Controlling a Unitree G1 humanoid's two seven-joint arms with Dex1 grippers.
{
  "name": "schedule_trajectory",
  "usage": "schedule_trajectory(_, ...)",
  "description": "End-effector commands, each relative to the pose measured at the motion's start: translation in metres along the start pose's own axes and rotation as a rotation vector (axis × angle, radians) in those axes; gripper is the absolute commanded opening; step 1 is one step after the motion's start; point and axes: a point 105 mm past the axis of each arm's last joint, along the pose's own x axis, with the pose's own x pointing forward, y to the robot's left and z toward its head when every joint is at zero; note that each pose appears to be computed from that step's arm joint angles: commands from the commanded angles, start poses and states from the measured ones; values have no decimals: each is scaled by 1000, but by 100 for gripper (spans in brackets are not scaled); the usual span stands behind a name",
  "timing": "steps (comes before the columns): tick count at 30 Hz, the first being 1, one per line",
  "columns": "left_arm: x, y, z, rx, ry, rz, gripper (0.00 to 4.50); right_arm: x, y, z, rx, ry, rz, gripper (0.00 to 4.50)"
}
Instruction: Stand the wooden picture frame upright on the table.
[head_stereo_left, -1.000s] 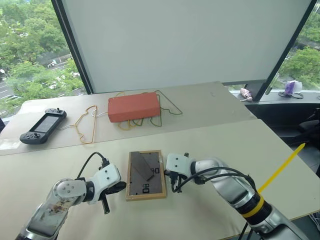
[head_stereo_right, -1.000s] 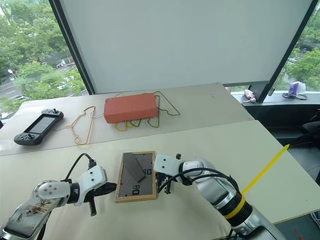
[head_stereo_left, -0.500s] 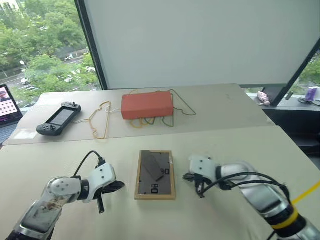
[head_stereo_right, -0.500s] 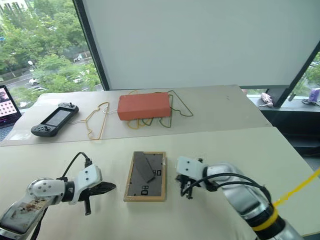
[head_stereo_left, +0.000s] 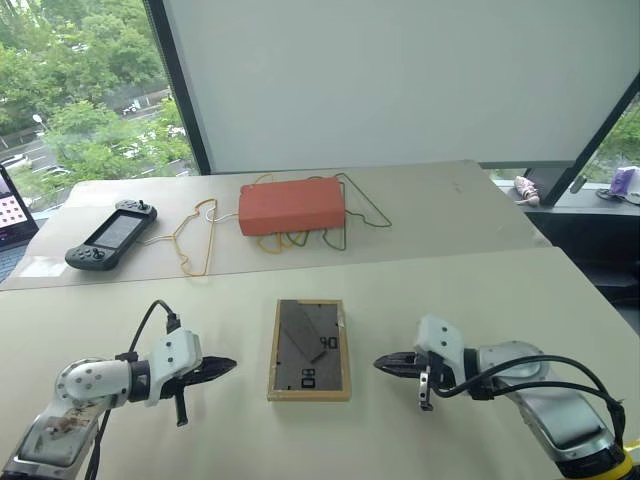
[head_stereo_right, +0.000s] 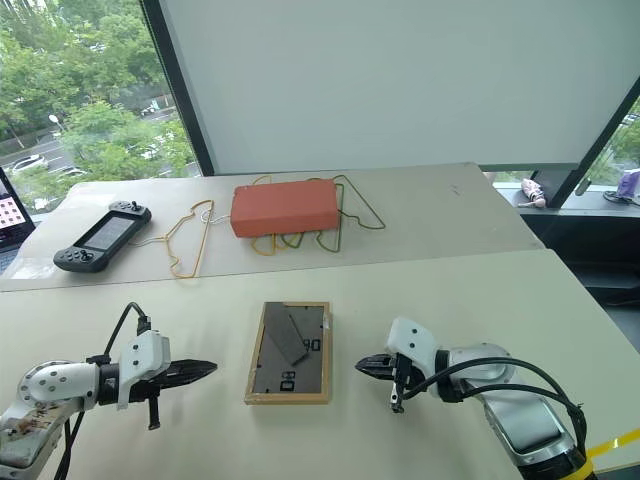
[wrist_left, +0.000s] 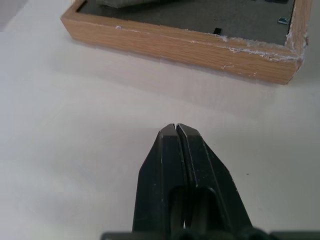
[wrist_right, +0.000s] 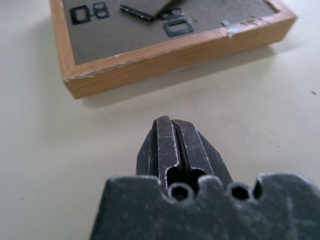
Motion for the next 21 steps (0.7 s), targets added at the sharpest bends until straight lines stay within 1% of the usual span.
schedule_trajectory(1,2,12,10,468,8,47,7,11,-1,-1,-38,50,15,0)
schedule_trajectory(2,4,15,13,637,2,60,7,14,-4,-3,-41,69,9,0)
schedule_trajectory(3,5,16,15,743,-13,64,7,16,-6,-4,-44,79,4,0)
schedule_trajectory(4,6,16,15,833,-34,63,31,18,-8,-4,-34,82,6,0)
schedule_trajectory(6,9,12,17,921,-96,58,77,21,-10,-1,-21,76,5,0)
schedule_trajectory(7,11,11,19,952,-131,68,107,22,-11,0,-19,75,3,0)
schedule_trajectory(8,13,9,20,982,-160,71,148,23,-11,1,-20,76,5,0)
schedule_trajectory(11,18,4,27,1069,-251,96,252,25,-12,2,-23,77,3,0)
schedule_trajectory(12,20,3,28,1081,-276,110,283,25,-12,2,-22,77,0,0)
schedule_trajectory(13,23,0,29,1084,-307,114,334,26,-12,3,-14,76,-1,0)
schedule_trajectory(14,27,-4,29,1079,-332,103,355,27,-11,4,-5,74,3,0)
schedule_trajectory(15,29,-7,29,1081,-360,100,387,28,-10,5,3,74,12,0)
schedule_trajectory(16,34,-9,29,1079,-379,88,431,31,-7,4,20,85,36,0)
schedule_trajectory(21,44,-15,19,1071,-389,23,431,44,9,6,99,121,138,0)
